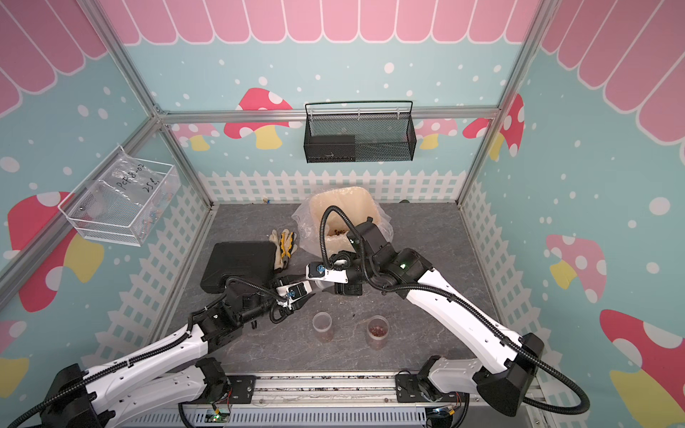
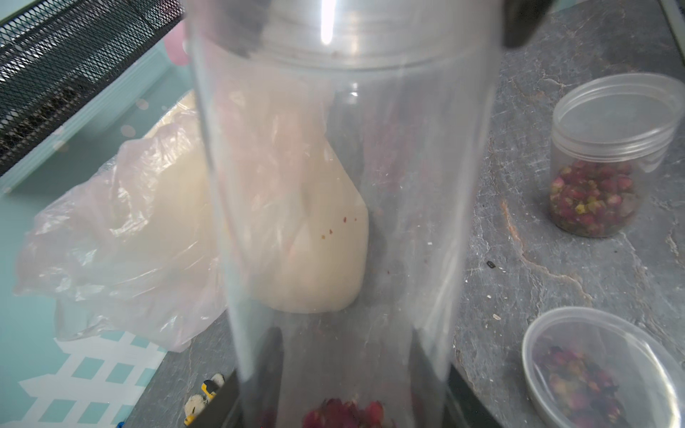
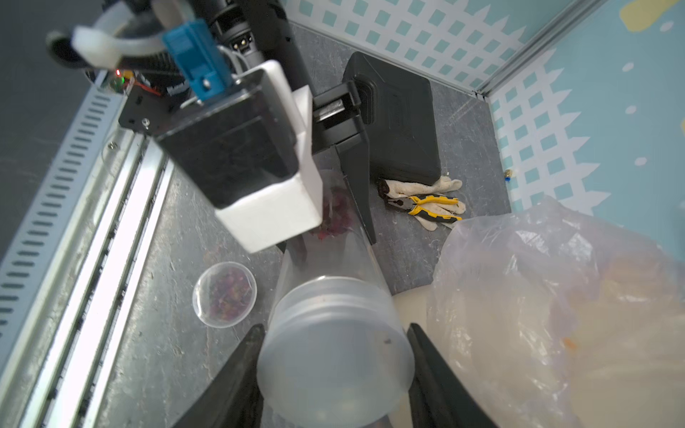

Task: Empty the moldy dried flower tea in the jars
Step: Unscrew the lid from the jar.

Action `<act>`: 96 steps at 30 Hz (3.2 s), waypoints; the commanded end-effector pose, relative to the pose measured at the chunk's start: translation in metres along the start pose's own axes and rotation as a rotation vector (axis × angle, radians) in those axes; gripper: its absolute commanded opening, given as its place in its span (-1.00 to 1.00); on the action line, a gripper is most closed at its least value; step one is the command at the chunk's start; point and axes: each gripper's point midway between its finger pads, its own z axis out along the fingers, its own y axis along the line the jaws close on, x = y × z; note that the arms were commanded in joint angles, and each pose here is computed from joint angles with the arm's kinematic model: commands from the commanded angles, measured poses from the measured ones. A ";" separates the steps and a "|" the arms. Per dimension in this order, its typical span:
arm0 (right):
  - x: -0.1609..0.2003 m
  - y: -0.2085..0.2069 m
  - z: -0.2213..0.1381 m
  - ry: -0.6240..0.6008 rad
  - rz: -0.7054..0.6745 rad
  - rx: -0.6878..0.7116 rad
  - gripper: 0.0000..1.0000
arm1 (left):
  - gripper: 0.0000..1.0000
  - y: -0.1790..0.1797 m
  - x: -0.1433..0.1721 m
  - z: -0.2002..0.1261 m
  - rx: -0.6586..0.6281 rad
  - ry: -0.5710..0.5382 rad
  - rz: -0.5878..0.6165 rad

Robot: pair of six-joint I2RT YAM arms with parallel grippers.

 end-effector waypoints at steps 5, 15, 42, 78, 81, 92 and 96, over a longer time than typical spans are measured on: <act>-0.010 -0.055 -0.001 0.051 -0.260 0.200 -0.97 | -0.66 -0.020 -0.018 -0.001 0.119 -0.067 0.007; -0.064 -0.044 -0.052 -0.282 0.113 0.251 0.58 | -0.65 0.003 -0.007 0.000 -0.023 -0.019 0.024; -0.004 -0.012 -0.012 -0.115 1.001 0.090 0.64 | -0.63 0.019 -0.011 -0.009 -0.118 -0.020 0.045; -0.014 -0.044 -0.010 -0.047 -0.113 0.252 -0.15 | -0.64 -0.009 -0.010 -0.001 0.056 -0.023 0.040; -0.038 -0.041 -0.029 -0.187 0.032 0.256 0.27 | -0.64 0.002 -0.007 -0.001 -0.009 -0.006 0.045; -0.046 -0.027 -0.066 -0.354 0.660 0.213 0.47 | -0.63 0.017 -0.006 -0.008 -0.108 -0.001 0.061; -0.037 -0.022 -0.054 -0.307 0.870 0.141 0.53 | -0.63 0.019 -0.009 -0.009 -0.113 -0.011 0.061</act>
